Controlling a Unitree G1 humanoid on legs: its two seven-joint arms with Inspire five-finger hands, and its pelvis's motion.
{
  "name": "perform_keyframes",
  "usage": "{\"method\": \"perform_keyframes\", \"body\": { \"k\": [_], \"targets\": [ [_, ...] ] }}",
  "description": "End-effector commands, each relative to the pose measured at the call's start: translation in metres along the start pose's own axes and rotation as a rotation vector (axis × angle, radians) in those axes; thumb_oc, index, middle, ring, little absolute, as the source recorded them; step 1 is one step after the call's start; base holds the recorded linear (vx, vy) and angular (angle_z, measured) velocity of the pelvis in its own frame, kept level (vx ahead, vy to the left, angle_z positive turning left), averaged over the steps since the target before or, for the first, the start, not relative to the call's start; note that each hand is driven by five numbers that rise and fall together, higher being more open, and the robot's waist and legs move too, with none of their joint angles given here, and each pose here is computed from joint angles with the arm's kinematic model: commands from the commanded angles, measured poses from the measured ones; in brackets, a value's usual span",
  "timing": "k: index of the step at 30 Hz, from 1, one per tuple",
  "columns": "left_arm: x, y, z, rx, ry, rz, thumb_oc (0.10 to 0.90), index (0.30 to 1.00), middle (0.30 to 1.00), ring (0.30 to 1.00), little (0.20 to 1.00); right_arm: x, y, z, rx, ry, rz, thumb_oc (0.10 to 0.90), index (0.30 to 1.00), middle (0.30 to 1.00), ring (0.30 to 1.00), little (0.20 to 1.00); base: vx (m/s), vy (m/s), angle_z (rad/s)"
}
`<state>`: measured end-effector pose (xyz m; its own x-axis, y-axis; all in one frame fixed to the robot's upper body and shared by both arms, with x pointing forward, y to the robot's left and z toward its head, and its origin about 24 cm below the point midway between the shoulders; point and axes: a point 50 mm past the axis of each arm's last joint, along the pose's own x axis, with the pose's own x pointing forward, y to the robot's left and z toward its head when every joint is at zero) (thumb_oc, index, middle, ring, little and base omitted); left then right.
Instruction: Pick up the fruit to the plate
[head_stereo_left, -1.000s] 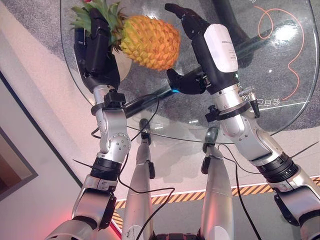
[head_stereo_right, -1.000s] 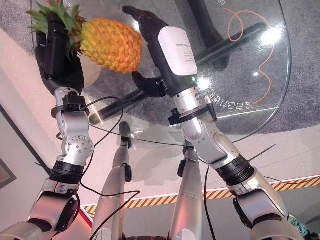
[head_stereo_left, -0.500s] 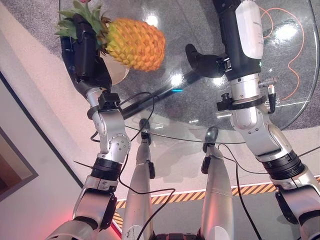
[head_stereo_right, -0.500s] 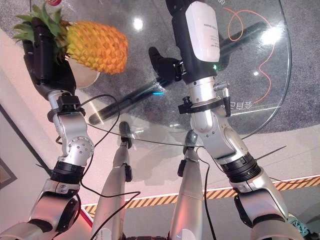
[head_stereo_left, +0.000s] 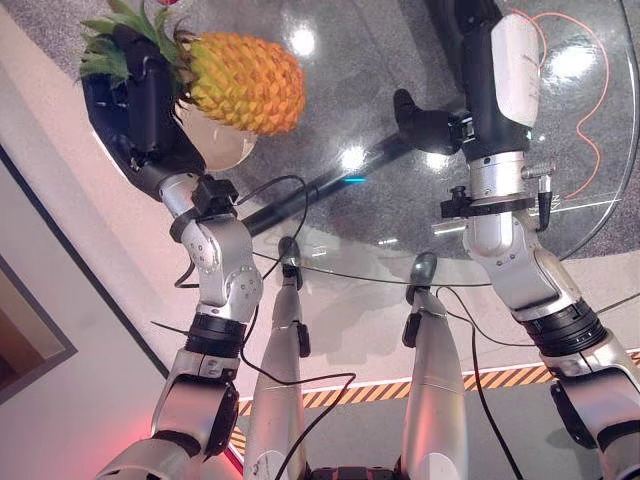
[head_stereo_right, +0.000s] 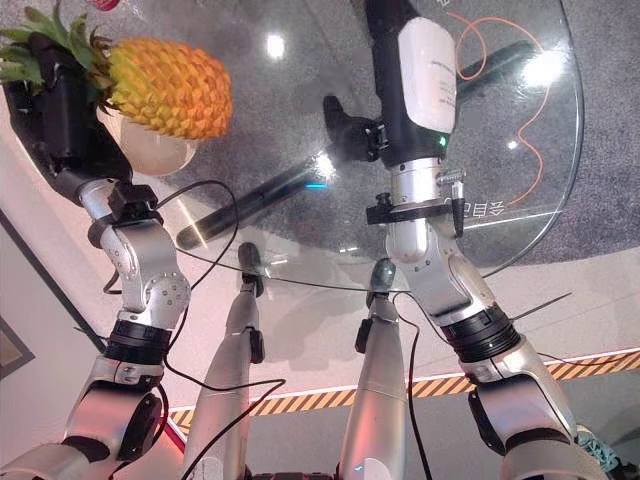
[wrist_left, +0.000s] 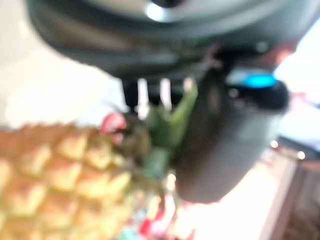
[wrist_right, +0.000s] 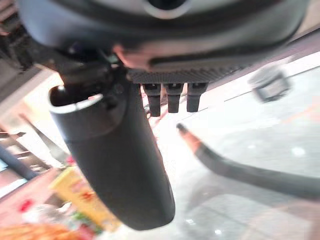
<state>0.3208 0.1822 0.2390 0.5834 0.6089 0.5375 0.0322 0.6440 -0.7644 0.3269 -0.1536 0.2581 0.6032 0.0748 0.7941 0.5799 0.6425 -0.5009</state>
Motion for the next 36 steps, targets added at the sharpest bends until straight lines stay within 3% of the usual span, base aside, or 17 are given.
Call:
{"method": "perform_keyframes", "body": {
  "k": [1, 19, 36],
  "targets": [
    [0.03, -0.047, 0.06, -0.097, -0.4, -0.195, 0.1, 0.3, 0.3, 0.3, 0.2, 0.025, -0.036, 0.022, 0.069, -0.107, -0.269, 0.8, 0.9, 0.9, 0.9, 0.9, 0.0, 0.0, 0.0],
    [0.066, -0.031, 0.073, 0.069, -0.551, -0.057, 0.1, 0.3, 0.3, 0.3, 0.2, -0.016, -0.062, -0.097, 0.021, 0.496, -0.561, 0.8, 0.9, 0.9, 0.9, 0.9, 0.01, 0.027, -0.04],
    [0.093, -0.027, 0.085, 0.221, -0.656, 0.052, 0.1, 0.3, 0.3, 0.3, 0.2, -0.104, -0.085, -0.189, 0.03, 1.109, -0.89, 0.8, 0.9, 0.9, 0.9, 0.9, 0.01, -0.001, -0.01]
  ]
}}
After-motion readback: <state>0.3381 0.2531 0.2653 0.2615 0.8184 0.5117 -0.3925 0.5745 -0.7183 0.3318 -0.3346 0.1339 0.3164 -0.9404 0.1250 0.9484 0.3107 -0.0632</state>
